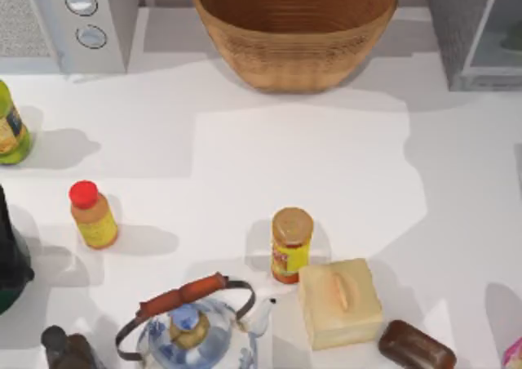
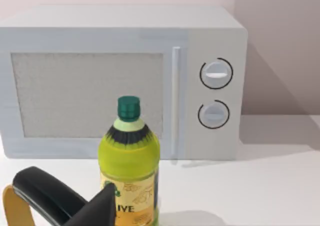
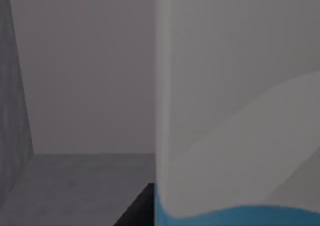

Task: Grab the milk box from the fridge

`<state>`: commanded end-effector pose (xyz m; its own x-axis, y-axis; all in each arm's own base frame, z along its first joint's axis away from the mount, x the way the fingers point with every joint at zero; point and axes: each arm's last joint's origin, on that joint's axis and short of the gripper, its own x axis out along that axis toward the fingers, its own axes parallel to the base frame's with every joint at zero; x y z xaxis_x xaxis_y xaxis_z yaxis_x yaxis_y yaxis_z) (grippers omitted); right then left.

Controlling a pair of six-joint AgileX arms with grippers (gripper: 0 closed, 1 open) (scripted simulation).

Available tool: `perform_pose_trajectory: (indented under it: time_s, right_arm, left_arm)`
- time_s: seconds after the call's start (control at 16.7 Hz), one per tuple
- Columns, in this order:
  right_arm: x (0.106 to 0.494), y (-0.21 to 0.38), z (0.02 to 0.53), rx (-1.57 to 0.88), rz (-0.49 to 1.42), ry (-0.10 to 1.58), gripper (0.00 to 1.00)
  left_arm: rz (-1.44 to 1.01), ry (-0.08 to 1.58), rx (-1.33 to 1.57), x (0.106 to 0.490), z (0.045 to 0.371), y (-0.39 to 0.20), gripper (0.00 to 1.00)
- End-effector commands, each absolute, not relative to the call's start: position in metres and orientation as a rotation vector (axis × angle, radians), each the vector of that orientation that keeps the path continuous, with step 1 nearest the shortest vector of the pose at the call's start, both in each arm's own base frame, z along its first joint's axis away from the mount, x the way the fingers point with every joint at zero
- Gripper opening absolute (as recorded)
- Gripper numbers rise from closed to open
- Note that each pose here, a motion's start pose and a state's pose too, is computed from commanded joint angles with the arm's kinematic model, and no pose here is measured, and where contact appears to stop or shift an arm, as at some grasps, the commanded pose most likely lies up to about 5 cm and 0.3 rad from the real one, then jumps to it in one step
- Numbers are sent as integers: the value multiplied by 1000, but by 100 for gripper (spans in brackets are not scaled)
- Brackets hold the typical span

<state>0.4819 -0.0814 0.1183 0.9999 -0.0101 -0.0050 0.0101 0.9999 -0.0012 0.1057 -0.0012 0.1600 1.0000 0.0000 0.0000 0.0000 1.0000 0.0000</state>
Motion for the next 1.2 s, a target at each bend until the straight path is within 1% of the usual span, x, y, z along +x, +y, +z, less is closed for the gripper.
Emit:
perform_pose_trajectory:
  time_s: [0.36,0.42,0.96,1.2]
  right_arm:
    - [482,-81,118,-1,-10,5,2]
    - [482,-81,118,-1,-10,5,0]
    - [481,-83,120,0,-13,4,0]
    - [482,-83,141,-1,-13,5,0]
  left_arm:
    - [0,0,0,106,160,-1,100]
    - [0,0,0,106,160,-1,100]
    - [0,0,0,106,160,-1,100]
    - [0,0,0,106,160,-1,100]
